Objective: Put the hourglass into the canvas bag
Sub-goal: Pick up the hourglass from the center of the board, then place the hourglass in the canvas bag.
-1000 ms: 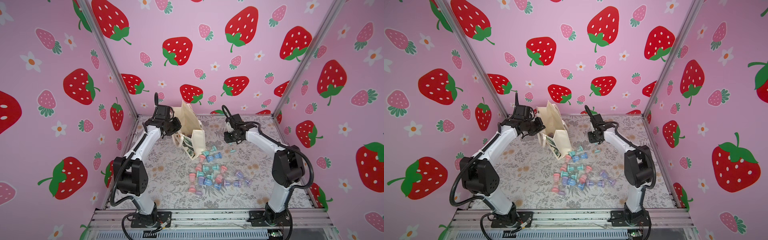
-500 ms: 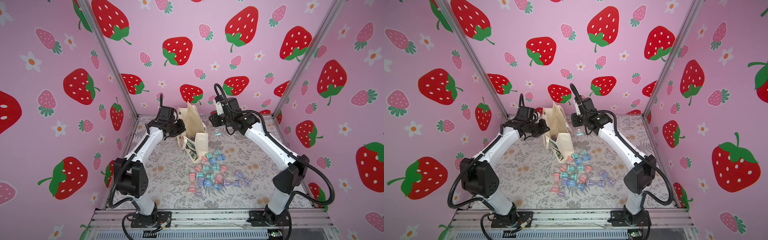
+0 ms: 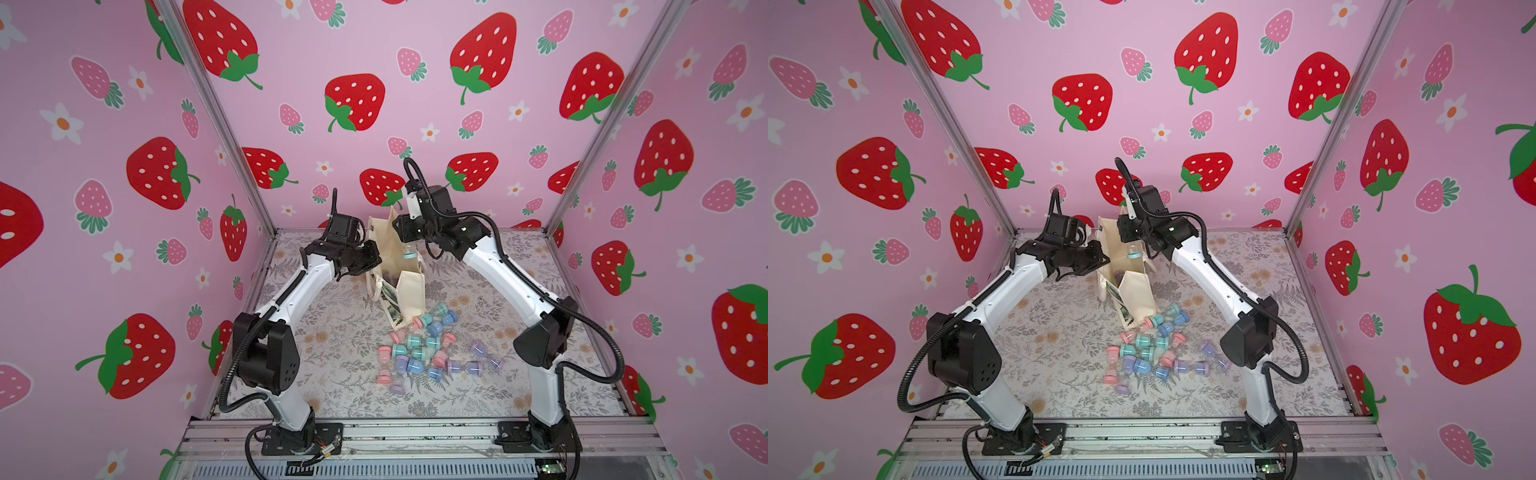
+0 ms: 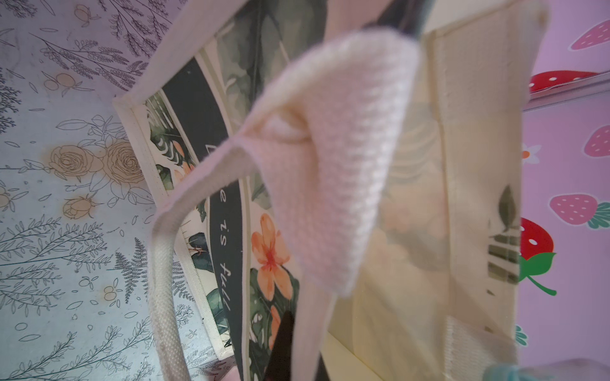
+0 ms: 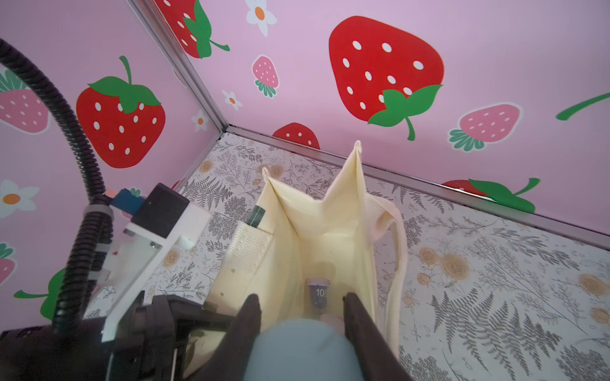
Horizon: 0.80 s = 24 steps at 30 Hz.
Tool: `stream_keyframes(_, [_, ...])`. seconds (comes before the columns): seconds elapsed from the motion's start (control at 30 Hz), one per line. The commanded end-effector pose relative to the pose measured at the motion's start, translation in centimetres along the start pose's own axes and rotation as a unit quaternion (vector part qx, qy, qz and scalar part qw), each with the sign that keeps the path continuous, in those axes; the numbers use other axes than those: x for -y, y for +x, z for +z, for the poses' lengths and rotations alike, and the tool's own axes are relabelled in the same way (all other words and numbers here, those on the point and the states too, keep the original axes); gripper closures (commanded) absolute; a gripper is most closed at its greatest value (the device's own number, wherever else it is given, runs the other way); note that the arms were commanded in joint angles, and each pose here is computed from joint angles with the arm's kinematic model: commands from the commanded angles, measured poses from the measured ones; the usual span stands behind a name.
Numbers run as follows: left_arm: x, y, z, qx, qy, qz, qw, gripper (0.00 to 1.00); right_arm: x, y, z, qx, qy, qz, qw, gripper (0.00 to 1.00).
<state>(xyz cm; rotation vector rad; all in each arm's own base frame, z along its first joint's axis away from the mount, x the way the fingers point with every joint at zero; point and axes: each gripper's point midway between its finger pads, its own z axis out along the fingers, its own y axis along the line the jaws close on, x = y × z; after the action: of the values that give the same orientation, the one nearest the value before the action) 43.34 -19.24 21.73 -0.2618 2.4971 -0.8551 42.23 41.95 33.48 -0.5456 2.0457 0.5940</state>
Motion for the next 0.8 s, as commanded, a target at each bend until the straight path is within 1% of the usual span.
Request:
stream_keyframes(0.0, [2.1,-1.1,-0.4,0.010,0.030,0.008,0.999,1.00,-0.9,0.3,1.7,-0.006,-0.010,0.003,1.000,0.77])
stream_keyframes(0.2, [2.2,-1.3,-0.5,0.021,0.035,0.003,0.999,1.00,0.1,3.2,5.1,-0.037,0.014,-0.005,0.999,0.77])
stream_keyframes(0.47, [2.1,-2.3,-1.2,0.050,0.036,-0.005,0.998,1.00,3.2,10.7,9.4,-0.122,0.075,-0.030,0.989,0.77])
stream_keyframes(0.67, [1.6,-3.0,-1.4,0.066,0.017,-0.008,0.998,1.00,4.5,16.3,12.7,-0.177,0.088,-0.036,0.980,0.76])
stream_keyframes(0.77, [1.5,-3.0,-1.3,0.070,0.020,-0.014,0.997,1.00,4.9,18.1,13.9,-0.191,0.091,-0.036,0.977,0.76])
